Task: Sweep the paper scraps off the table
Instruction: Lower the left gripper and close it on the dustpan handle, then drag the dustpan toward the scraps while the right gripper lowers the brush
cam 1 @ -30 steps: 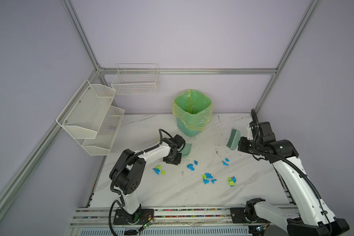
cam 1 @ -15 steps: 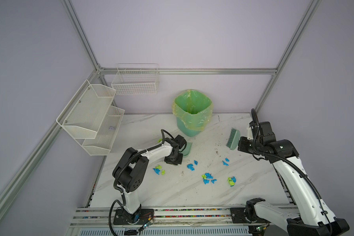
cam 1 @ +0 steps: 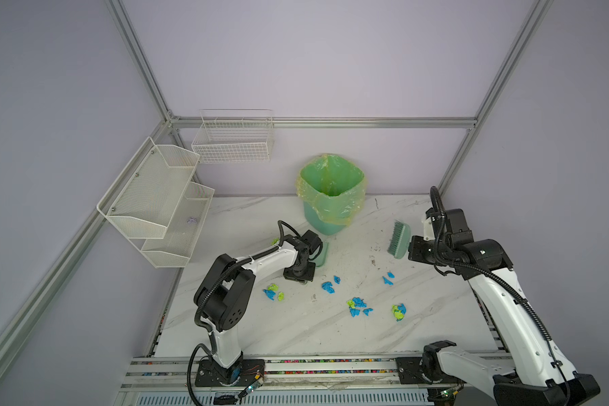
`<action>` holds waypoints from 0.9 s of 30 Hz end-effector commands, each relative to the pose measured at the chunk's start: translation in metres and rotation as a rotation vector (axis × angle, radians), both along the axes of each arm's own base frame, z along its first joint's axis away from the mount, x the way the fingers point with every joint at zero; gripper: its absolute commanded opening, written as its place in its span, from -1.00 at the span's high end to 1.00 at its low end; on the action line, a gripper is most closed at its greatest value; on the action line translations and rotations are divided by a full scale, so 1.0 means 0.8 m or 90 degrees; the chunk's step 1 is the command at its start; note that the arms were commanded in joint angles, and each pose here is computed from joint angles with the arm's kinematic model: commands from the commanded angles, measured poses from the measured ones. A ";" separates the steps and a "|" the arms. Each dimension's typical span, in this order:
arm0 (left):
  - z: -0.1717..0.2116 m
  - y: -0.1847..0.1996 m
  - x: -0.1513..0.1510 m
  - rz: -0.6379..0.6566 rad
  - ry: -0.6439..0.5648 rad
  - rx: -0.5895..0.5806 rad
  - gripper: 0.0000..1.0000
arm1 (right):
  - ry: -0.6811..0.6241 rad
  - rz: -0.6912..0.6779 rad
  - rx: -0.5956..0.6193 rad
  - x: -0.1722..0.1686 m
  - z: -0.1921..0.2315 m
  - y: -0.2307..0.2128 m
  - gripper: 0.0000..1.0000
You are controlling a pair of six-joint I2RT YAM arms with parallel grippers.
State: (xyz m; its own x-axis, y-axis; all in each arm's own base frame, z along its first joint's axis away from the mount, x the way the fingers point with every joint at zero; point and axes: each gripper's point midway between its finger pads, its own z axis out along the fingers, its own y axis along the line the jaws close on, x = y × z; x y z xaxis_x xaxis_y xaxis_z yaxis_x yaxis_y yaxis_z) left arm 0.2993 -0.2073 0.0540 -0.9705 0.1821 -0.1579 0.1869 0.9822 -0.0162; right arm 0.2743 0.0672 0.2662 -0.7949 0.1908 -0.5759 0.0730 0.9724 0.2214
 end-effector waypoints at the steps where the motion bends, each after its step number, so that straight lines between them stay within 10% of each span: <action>1: 0.074 -0.013 0.010 -0.022 -0.056 -0.045 1.00 | 0.023 0.027 -0.011 -0.003 -0.011 0.004 1.00; 27: 0.122 0.045 -0.176 -0.074 0.116 -0.068 1.00 | 0.059 0.104 -0.027 -0.004 -0.041 0.072 1.00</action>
